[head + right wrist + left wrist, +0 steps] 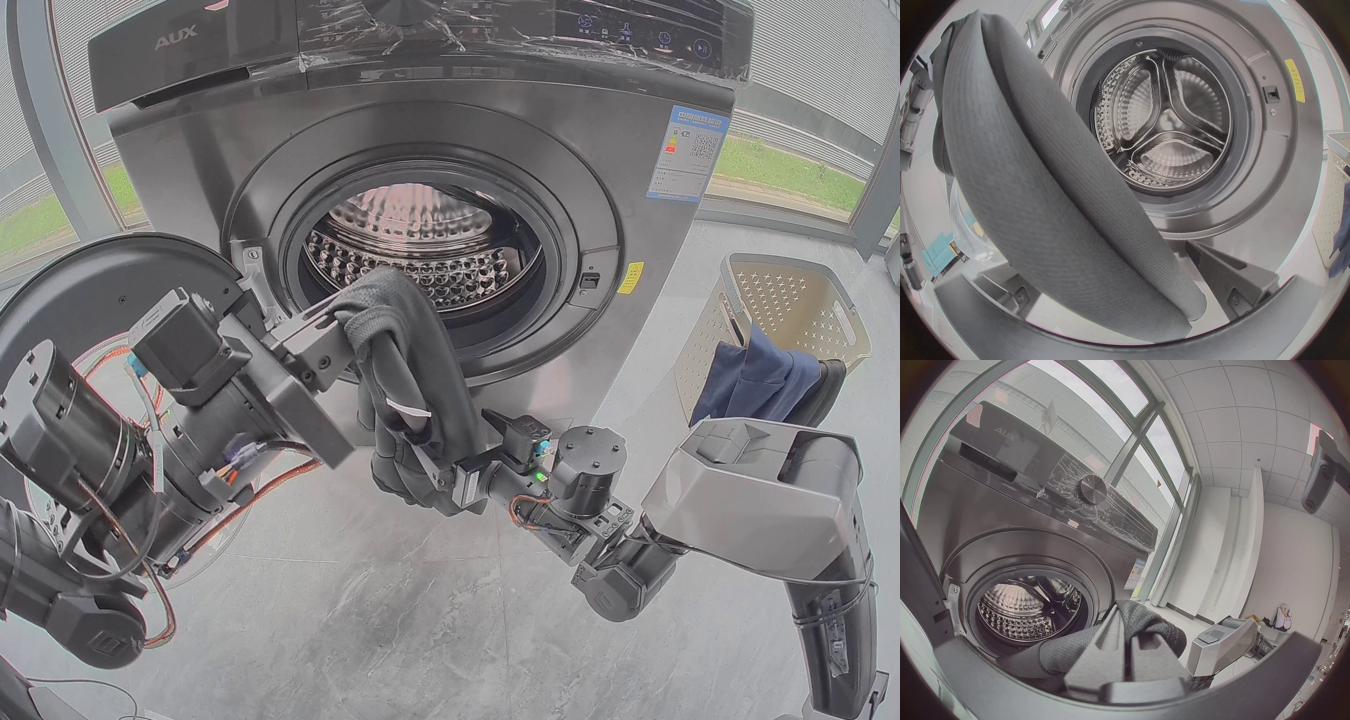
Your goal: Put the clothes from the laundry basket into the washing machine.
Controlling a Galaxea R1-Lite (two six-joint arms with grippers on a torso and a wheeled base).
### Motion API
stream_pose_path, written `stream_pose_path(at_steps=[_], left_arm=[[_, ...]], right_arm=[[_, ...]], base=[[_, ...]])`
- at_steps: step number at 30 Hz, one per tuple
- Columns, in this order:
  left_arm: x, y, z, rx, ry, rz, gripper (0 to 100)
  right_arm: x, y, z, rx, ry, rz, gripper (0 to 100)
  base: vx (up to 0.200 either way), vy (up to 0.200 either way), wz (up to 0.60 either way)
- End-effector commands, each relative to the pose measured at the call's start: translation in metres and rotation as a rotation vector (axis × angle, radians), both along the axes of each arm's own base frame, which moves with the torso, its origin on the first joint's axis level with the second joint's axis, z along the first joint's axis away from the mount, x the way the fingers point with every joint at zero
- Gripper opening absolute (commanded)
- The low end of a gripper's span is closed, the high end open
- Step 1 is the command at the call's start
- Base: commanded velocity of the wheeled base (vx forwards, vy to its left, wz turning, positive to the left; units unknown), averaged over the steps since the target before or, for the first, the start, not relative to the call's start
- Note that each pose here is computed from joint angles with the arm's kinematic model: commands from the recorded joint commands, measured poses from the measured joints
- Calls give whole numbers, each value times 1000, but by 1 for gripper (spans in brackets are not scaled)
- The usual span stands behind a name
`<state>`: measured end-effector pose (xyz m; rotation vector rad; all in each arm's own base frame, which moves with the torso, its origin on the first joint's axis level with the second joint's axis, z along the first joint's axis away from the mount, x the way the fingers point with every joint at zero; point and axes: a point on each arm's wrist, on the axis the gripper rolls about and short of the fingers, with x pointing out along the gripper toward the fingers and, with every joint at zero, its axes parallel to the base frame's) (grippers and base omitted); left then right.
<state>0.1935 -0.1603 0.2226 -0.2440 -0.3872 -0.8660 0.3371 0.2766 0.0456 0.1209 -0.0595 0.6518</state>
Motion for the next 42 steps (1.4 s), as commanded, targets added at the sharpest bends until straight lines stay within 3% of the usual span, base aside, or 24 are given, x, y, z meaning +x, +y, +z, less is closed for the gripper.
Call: stream_pose_path(at_steps=[1, 3, 4, 15, 24, 36, 42], left_arm=[[0, 0, 0, -2, 0, 1, 0], [0, 0, 0, -3, 1, 0, 0], [0, 0, 1, -5, 1, -1, 0], [3, 1, 2, -12, 3, 10, 0], [18, 10, -4, -2, 22, 77, 0], [44, 30, -24, 44, 86, 187, 0], [51, 31, -57, 123, 187, 208, 0]], right_arm=[[4, 2, -9, -8, 5, -3, 100], [5, 3, -10, -8, 5, -4, 100], [5, 3, -10, -7, 4, -4, 0], [5, 3, -8, -3, 0, -4, 0], [-3, -13, 13, 9, -15, -21, 0], [-27, -40, 63, 60, -65, -45, 0], [-38, -50, 86, 96, -103, -50, 0]], base=[[0, 0, 0], [0, 0, 0], [0, 0, 0], [0, 0, 0], [0, 0, 0], [0, 0, 0], [0, 0, 0]])
